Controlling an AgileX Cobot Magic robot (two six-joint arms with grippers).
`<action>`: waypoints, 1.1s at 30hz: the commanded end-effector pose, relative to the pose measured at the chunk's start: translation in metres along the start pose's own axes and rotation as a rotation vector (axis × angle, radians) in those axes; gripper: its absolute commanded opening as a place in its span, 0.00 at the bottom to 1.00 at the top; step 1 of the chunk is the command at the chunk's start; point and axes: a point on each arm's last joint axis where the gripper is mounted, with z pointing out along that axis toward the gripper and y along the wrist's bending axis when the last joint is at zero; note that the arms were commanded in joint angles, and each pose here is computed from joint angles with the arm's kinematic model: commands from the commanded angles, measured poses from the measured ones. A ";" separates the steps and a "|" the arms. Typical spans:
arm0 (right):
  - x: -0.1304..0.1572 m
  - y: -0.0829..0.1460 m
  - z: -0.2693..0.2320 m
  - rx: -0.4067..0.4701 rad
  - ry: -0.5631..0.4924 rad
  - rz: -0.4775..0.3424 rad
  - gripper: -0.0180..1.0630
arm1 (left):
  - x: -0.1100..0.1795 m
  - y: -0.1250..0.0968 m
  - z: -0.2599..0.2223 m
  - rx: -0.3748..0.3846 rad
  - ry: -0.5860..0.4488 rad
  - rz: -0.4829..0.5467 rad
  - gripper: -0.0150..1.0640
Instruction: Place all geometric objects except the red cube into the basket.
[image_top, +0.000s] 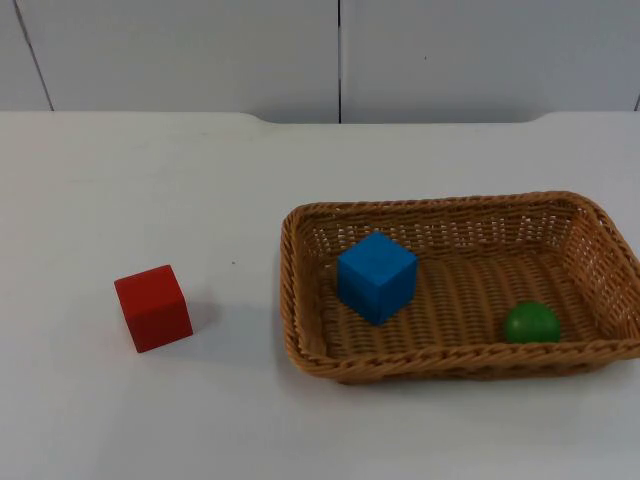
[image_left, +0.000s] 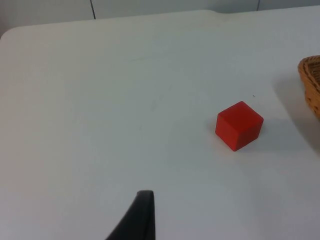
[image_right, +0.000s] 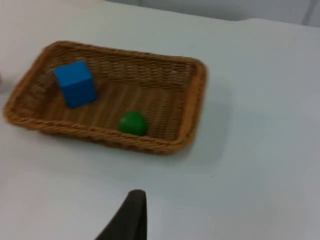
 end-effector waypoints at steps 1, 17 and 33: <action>0.000 0.001 0.000 0.058 -0.009 0.036 0.99 | 0.001 -0.001 0.001 0.004 0.002 -0.002 0.99; 0.000 0.002 -0.001 0.190 -0.005 0.105 0.99 | 0.001 -0.001 0.001 0.004 0.002 -0.002 0.99; 0.000 0.002 -0.001 0.190 -0.005 0.105 0.99 | 0.001 -0.001 0.001 -0.108 0.001 -0.061 0.99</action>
